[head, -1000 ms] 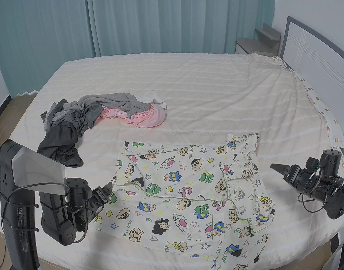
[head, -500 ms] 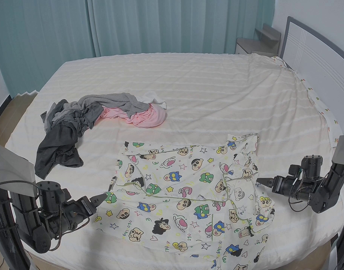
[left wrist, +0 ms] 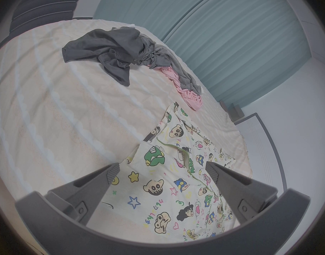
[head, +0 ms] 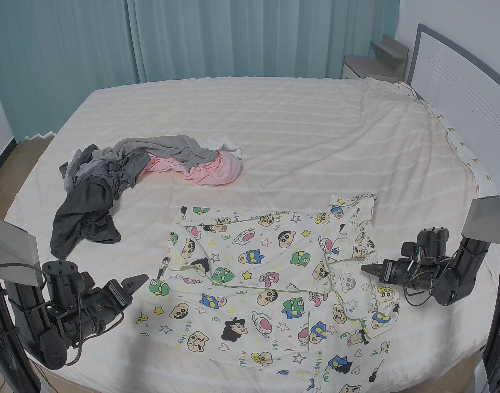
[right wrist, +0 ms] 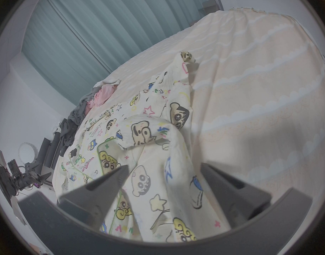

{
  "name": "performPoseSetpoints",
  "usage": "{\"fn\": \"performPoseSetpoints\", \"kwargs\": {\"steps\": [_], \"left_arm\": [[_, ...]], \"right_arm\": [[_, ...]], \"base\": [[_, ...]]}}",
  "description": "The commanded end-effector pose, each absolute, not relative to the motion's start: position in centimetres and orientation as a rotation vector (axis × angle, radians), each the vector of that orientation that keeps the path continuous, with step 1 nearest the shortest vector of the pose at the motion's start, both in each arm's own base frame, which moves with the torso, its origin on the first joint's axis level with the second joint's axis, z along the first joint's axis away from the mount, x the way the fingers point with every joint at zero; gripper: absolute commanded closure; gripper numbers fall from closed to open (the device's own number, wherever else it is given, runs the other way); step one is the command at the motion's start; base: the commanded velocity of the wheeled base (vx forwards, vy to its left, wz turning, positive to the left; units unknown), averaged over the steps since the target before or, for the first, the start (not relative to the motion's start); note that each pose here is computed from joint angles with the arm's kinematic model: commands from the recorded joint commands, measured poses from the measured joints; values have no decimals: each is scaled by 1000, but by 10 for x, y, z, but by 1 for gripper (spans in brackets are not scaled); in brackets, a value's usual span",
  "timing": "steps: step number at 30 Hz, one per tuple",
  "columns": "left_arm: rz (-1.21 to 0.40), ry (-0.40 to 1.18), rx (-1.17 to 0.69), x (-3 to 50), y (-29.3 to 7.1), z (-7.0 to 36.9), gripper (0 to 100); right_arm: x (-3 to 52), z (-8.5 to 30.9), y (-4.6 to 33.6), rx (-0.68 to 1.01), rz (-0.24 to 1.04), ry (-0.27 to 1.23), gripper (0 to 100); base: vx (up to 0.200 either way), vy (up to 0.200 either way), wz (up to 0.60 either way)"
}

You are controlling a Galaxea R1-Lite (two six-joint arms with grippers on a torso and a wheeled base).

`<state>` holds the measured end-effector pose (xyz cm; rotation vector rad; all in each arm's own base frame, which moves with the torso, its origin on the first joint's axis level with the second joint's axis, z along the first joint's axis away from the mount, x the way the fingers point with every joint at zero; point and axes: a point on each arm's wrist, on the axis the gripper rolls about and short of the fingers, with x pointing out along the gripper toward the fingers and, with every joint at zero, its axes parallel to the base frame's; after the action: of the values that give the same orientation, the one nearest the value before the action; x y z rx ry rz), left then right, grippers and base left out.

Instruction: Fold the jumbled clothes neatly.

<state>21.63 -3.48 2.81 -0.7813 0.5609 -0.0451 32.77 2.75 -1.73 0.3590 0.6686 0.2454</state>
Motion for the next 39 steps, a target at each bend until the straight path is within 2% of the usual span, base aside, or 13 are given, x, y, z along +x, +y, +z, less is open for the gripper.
{"fn": "performPoseSetpoints", "kwargs": {"steps": [1, 26, 39], "left_arm": [[-46, 558, -782, 213, -35, 29, 0], [-30, 565, -804, 214, -34, 27, 0], [-27, 567, -803, 214, -34, 26, 0]], "right_arm": [[327, -21, 26, 352, 239, 678, 100], [344, -17, -47, 347, -2, 569, 100], [359, -18, -64, 352, -32, 507, 100]], "base": [[0, 0, 0], [0, 0, 0], [0, 0, 0]]}}
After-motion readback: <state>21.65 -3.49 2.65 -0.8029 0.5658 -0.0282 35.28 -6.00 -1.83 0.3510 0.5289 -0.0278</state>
